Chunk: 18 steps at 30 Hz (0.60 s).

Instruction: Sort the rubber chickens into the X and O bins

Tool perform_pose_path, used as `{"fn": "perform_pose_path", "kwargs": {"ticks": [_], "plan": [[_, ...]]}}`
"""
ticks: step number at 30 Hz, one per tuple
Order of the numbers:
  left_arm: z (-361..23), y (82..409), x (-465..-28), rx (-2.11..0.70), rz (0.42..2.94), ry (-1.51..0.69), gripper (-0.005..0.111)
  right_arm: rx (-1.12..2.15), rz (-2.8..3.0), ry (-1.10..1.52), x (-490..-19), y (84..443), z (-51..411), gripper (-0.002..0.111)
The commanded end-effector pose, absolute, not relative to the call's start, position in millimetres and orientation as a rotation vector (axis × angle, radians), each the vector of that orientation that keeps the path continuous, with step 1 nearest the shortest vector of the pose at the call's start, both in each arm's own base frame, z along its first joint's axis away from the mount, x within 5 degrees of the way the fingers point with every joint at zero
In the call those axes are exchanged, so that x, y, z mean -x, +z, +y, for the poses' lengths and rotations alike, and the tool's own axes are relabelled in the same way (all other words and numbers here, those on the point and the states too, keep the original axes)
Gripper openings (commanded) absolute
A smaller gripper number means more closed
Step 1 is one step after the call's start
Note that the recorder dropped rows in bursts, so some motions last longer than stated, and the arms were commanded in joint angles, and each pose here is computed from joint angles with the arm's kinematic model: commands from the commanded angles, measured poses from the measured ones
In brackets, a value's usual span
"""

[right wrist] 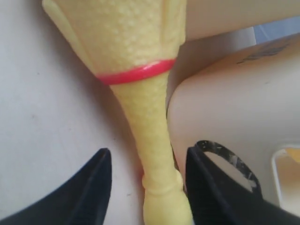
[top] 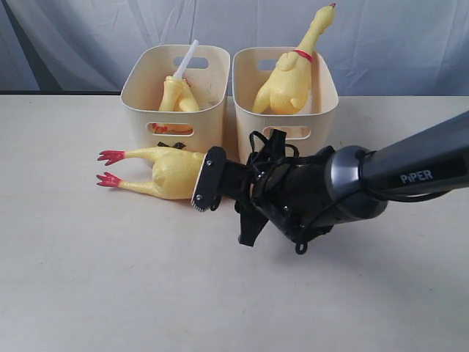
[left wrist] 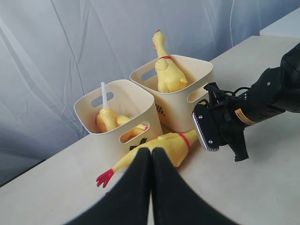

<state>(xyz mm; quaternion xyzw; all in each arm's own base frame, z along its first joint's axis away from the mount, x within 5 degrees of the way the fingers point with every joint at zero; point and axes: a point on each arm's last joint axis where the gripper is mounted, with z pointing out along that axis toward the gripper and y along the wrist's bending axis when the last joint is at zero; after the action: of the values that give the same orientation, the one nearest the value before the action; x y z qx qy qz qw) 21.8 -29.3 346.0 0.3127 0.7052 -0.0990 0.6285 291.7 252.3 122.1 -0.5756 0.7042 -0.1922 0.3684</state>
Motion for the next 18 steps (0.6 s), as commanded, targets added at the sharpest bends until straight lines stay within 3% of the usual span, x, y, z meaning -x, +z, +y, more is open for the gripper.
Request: {"fn": "perform_pose_path", "kwargs": {"ticks": [1,18], "plan": [[-29,345,-21,-0.704,1.611,-0.224,0.0,1.477,1.812,-0.502,-296,116,256,0.046],[-29,345,-21,-0.704,1.611,-0.224,0.0,1.462,1.826,-0.587,-310,95,262,0.046]]}}
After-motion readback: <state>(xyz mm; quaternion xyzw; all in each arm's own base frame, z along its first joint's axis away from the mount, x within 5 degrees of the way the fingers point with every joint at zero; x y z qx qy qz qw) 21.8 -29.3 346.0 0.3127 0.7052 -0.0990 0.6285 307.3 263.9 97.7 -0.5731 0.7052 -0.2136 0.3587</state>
